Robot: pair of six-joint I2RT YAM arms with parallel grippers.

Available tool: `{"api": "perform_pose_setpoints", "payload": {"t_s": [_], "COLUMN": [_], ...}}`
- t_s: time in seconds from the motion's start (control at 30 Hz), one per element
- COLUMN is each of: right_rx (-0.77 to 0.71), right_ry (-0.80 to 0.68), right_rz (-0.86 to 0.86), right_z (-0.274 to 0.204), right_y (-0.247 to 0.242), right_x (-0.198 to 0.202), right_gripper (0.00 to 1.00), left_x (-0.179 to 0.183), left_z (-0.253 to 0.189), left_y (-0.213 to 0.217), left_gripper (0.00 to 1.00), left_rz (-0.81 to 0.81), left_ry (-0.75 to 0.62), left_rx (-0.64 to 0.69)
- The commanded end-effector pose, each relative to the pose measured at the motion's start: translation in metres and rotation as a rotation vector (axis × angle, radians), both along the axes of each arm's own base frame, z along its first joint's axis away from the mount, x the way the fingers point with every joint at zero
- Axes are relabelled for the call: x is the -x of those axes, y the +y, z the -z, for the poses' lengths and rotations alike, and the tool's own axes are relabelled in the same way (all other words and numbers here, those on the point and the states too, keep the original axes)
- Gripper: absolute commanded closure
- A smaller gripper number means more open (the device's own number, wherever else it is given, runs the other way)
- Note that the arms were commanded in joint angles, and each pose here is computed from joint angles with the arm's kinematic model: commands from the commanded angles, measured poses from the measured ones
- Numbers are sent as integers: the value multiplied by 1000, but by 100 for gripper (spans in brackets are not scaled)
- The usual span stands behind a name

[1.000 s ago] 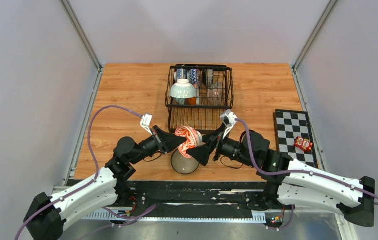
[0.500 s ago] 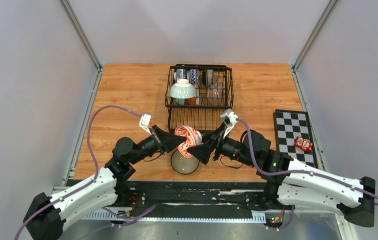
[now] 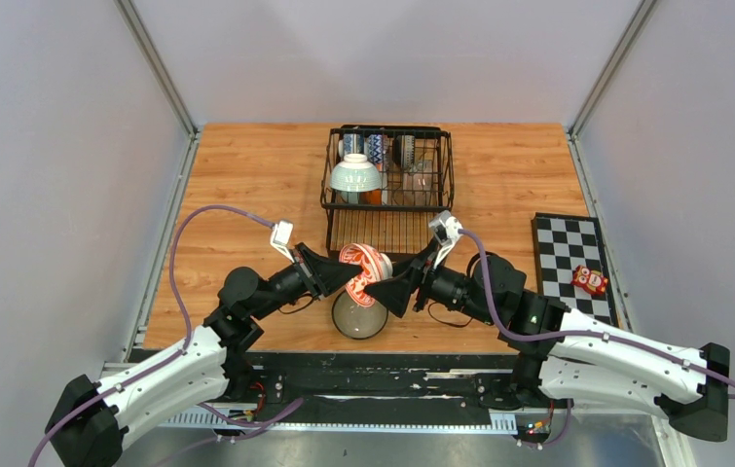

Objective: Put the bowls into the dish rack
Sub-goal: Pick up the bowl from the center of the board, then turn the bowl upside down on the dish rack.

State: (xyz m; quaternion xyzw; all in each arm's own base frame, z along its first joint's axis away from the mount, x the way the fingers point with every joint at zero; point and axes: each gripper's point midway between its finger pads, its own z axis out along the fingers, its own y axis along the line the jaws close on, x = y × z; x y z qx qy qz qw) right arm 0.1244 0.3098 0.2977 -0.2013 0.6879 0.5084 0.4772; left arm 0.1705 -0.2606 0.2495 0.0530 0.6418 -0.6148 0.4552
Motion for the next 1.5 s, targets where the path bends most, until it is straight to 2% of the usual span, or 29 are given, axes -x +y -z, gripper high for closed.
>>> {"api": "perform_pose_setpoints", "payload": {"t_s": [0.0,0.1,0.3,0.43,0.5,0.57,0.67,1.07,1.47], "right_rx": [-64,-61,-49,-41,-31,-6,59,338,615], "right_ry": [-49,-64,-96,-110,-121,-136,-171,-393,-629], "right_rz": [20,29,49,57,63,81,105,222,350], "right_z": [-33,-38,-49,-53,-55,-57,-59,-82,-112], "right_y": [-5,-9,-15,-17,-19,-22,-27,-49,-70], "right_x": [0,-2,-4,-5,-6,-9,-14,-46,-82], "right_gripper": [97,97,97,97,97,97,97,97,97], "left_x": [-4,-5,-7,-9,-10,-11,-12,-21,-18], "left_z": [-10,-8,-7,-8,-9,-14,-23,-29,-32], "left_y": [4,4,6,6,7,10,15,61,109], "left_gripper": [92,84,59,48,35,26,18,1,0], "left_rz": [-31,-34,-52,-59,-71,-84,-110,-299,-414], "left_ry": [-18,-15,-12,-13,-10,-18,-39,-88,-111], "left_rx": [16,5,-12,-27,-36,-44,-73,-375,-659]}}
